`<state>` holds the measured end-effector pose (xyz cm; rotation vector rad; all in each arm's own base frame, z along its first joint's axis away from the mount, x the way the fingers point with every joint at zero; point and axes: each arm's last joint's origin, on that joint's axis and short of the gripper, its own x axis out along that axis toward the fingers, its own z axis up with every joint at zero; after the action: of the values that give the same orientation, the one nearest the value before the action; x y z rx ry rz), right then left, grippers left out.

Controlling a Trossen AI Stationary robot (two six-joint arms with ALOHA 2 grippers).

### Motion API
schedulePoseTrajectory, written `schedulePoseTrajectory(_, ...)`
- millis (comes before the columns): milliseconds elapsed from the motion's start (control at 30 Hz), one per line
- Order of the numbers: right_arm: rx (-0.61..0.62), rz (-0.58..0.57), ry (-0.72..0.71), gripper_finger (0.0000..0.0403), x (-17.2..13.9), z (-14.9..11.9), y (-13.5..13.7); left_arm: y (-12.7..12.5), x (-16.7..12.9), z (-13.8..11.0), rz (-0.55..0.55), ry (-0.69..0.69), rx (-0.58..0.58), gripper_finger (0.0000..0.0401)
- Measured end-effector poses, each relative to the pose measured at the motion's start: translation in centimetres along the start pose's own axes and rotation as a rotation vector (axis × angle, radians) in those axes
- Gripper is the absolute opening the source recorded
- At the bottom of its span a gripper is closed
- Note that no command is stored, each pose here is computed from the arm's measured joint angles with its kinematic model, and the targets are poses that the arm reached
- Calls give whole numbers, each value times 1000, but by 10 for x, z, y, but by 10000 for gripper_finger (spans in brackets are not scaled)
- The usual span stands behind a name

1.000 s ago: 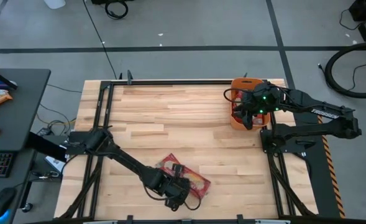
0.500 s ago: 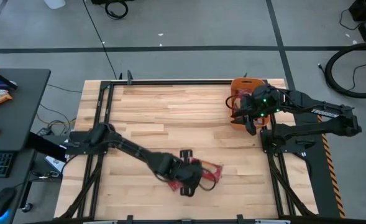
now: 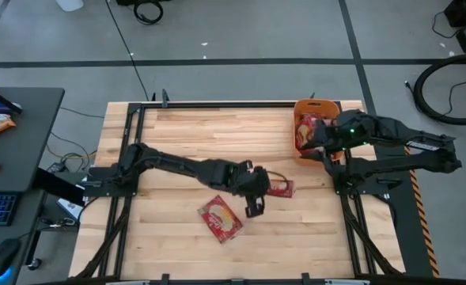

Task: Sort popcorn bags into baskets
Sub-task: Stack the red popcorn on the orange bin

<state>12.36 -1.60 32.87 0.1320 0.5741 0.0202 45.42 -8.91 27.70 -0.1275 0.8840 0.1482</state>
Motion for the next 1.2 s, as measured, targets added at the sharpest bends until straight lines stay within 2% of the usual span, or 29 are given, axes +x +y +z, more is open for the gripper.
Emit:
schedulePoseTrajectory(200,-207,105,-44,139,-10,-3,10,24,-6,20,-34,-33,-57,4)
schedulePoseTrajectory(433,-244,159,6,175,-10,-8,15,51,-18,43,-65,-88,-135,4)
schedulePoseTrajectory(567,-271,121,17,203,-10,-9,16,62,-26,53,-73,-124,-161,5)
schedulePoseTrajectory(733,-303,-20,24,225,-14,-11,13,72,-34,62,-99,-149,-200,5)
schedulePoseTrajectory(833,-322,-56,17,225,-16,-12,12,77,-36,65,-105,-157,-210,5)
schedulePoseTrajectory(1067,-328,-73,-1,215,-21,-13,12,83,-35,67,-155,-159,-235,5)
schedulePoseTrajectory(1200,-334,-74,6,208,-19,-12,12,82,-36,71,-170,-203,-234,5)
